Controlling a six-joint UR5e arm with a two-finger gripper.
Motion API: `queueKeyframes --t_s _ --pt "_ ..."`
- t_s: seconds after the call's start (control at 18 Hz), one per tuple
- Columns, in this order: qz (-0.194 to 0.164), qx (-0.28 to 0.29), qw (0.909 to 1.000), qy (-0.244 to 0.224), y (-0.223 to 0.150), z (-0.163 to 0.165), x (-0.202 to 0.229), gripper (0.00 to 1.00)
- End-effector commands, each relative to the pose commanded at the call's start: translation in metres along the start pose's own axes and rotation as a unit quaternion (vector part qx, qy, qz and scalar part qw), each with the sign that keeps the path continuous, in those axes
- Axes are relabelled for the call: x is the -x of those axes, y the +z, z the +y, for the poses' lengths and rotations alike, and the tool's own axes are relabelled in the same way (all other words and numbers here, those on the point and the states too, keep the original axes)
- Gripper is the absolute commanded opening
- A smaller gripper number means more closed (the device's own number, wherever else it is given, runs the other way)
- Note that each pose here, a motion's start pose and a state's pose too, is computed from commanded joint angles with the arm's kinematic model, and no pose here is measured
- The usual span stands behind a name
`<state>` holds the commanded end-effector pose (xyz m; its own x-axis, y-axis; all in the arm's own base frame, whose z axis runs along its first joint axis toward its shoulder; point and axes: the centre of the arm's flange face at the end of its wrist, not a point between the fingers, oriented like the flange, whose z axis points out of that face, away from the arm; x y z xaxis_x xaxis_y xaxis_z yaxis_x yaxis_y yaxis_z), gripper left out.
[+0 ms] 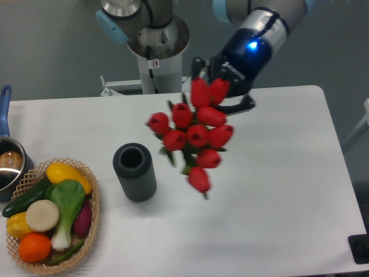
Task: Pick up the flowers from the vase
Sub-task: 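Carry the held tulips away from the vase toward the table edge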
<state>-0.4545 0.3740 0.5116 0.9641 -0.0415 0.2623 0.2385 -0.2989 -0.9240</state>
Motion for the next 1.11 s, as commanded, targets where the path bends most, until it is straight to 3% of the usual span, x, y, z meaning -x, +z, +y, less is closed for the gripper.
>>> queueKeyframes --t_s 0.22,0.33,0.5,0.72,0.78,0.89,0.94,1.06,1.11 --pt "-0.045 0.013 0.9989 -0.003 -0.022 0.006 0.042 0.0" --pt "-0.098 0.056 0.9934 0.016 -0.029 0.004 0.055 0.0" --pt "-0.166 0.127 0.9771 0.039 -0.036 0.016 0.07 0.0" --pt "-0.219 0.213 0.9508 0.054 -0.039 0.046 0.092 0.0" --pt "-0.235 0.234 0.9417 0.056 -0.042 0.05 0.095 0.0" --pt "-0.274 0.301 0.9119 0.052 -0.051 0.063 0.114 0.0" --pt "-0.276 0.334 0.8993 0.059 -0.051 0.069 0.124 0.0" --pt "-0.253 0.435 0.859 0.096 -0.053 0.09 0.132 0.0" --pt "-0.243 0.468 0.8446 0.093 -0.05 0.102 0.137 0.0"
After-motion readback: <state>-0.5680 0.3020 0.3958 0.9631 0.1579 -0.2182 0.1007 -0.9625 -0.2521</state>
